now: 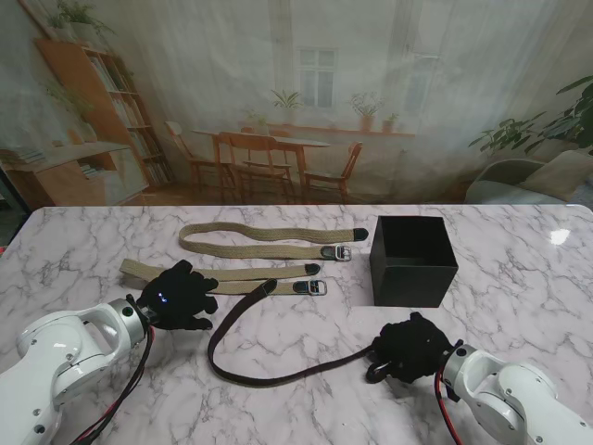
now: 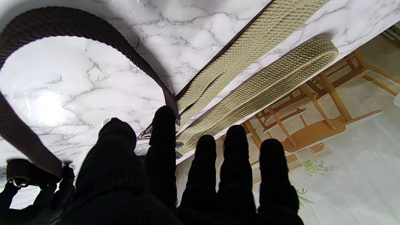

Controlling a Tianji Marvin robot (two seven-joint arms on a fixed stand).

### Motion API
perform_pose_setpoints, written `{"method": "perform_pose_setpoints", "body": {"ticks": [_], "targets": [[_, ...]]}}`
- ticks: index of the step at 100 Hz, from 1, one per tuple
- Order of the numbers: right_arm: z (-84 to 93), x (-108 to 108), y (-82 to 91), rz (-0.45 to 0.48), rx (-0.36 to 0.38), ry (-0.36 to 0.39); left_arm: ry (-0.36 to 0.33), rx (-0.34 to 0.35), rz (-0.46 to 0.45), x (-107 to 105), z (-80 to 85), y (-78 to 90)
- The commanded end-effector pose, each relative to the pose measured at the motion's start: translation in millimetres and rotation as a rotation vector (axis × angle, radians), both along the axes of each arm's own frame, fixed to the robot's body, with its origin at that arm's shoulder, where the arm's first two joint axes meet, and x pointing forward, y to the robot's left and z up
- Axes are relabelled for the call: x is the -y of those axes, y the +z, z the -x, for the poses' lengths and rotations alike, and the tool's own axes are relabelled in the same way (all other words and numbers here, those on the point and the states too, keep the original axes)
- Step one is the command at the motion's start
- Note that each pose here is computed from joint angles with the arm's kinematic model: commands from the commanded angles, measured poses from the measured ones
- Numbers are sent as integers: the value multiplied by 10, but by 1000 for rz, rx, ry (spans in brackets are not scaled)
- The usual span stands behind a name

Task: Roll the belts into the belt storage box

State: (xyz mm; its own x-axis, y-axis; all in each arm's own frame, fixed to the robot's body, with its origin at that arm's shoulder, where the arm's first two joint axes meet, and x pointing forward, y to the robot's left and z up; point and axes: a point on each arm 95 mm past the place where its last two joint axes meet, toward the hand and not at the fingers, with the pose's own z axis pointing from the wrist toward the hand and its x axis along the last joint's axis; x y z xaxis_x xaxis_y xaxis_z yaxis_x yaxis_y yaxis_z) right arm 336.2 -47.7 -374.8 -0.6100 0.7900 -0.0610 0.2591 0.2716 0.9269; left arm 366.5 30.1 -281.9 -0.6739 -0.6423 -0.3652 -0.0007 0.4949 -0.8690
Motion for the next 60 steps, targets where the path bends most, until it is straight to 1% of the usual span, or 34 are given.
{"method": "perform_pose_setpoints", "body": {"ticks": [1,15,32,43,60], "targets": [[50,22,-125,8,-21,-10,-1,-10,-8,15,8,-6],[34,23,-144,-7,10,0,-2,-9,-7,17,6,-4],[4,33,-178,-28,78,36,-2,-8,-6,16,6,-4],[-8,36,-190,-41,97,52,-3,-7,-7,16,6,-3],[-15,21,-214,-79,91,49,-4,-5,-8,14,8,-3]]}}
